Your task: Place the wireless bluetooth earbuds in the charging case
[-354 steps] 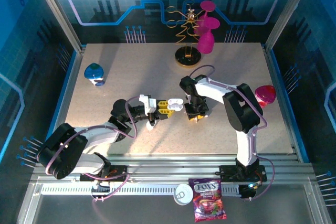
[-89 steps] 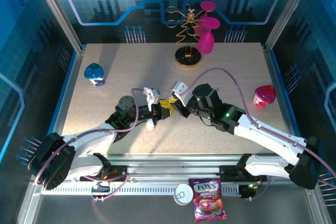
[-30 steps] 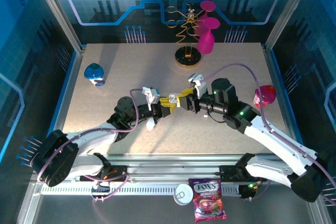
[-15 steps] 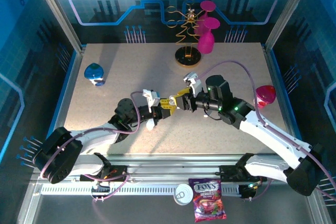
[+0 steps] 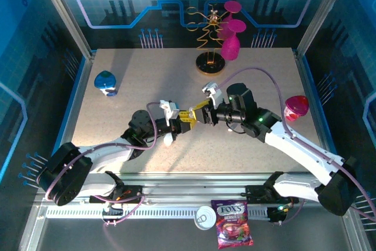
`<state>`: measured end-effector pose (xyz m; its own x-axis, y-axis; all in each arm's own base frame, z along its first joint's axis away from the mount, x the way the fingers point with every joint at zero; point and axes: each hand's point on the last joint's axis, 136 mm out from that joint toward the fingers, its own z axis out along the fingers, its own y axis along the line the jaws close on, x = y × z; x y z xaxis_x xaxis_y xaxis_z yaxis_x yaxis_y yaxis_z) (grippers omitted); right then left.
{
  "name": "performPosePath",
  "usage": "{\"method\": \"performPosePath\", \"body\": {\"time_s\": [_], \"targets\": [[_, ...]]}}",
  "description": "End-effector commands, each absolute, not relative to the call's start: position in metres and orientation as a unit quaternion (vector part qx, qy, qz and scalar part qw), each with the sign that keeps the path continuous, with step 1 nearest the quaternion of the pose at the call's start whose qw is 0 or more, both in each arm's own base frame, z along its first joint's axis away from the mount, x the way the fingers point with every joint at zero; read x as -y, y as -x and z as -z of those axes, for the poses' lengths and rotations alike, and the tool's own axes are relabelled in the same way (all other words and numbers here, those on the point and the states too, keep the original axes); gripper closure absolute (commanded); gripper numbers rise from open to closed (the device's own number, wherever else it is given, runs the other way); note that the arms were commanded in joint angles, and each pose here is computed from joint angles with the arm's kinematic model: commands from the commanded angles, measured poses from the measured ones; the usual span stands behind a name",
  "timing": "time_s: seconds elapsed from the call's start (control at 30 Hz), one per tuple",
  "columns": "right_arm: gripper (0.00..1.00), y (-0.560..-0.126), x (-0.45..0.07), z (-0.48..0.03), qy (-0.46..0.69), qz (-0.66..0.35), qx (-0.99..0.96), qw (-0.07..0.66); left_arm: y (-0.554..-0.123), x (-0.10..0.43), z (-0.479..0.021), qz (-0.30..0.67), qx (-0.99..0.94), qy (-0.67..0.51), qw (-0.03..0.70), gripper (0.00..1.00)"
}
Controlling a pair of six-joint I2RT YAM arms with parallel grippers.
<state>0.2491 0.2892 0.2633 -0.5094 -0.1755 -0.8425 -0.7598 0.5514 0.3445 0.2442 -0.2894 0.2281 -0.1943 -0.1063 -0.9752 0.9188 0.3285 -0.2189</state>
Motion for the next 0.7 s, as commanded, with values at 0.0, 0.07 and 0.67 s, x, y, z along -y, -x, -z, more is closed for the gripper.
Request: {"method": "performPosePath", "body": {"time_s": [0.0, 0.07, 0.67], "targets": [[0.71, -0.246, -0.293, -0.271, 0.302, -0.384, -0.780, 0.392, -0.246, 0.289, -0.242, 0.467, -0.596, -0.339, 0.559, 0.95], [0.72, -0.244, -0.294, -0.271, 0.304, -0.387, -0.778, 0.391, -0.247, 0.289, -0.241, 0.466, -0.599, -0.338, 0.557, 0.95], [0.72, -0.232, -0.303, -0.269, 0.324, -0.410, -0.770, 0.365, -0.247, 0.289, -0.242, 0.466, -0.600, -0.336, 0.556, 0.95]]}}
